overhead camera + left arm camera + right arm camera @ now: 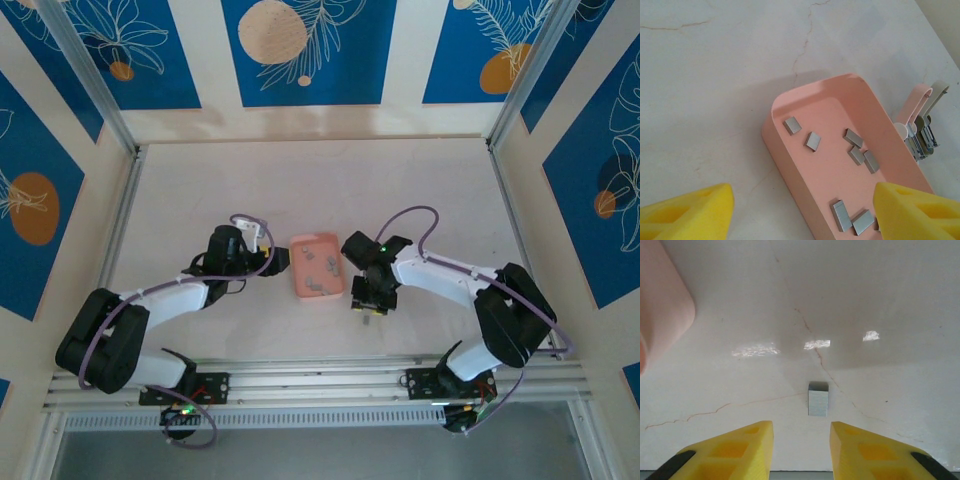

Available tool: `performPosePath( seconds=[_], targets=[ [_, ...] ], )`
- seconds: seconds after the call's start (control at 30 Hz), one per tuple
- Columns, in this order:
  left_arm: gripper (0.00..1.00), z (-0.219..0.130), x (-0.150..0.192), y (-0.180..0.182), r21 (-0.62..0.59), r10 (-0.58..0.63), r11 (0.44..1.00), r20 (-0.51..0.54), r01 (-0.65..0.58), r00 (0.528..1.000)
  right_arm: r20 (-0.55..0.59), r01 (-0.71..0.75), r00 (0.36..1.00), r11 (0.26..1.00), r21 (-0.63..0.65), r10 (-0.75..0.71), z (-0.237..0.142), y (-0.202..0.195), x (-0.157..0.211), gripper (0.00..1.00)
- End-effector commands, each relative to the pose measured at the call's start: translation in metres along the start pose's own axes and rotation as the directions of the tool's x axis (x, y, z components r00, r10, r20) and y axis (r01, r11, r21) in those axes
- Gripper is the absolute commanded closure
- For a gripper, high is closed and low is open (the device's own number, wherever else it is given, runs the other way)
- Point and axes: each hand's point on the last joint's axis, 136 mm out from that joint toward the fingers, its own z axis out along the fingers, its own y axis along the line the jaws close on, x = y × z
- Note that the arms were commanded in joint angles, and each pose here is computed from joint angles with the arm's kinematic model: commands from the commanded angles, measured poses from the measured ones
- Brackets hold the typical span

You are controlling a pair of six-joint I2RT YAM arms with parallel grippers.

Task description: Load the staples into the stapler

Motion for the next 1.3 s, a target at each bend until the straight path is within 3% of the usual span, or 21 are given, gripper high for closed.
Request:
performPosePath(
  seconds=[0.0,1.27],
  targets=[
    [0.27,0.001,0.002,-0.001,-0.003,0.032,0.999,0.001,-0.032,0.999,-0.084,-0.009,0.996,1.000,0.005,0.010,0.004,-0.001,0.011,0.65],
    [0.26,0.006,0.012,0.002,-0.014,0.039,0.999,-0.029,-0.039,0.999,-0.164,-0.049,0.985,0.997,0.055,0.057,0.041,-0.020,0.010,0.74]
  ],
)
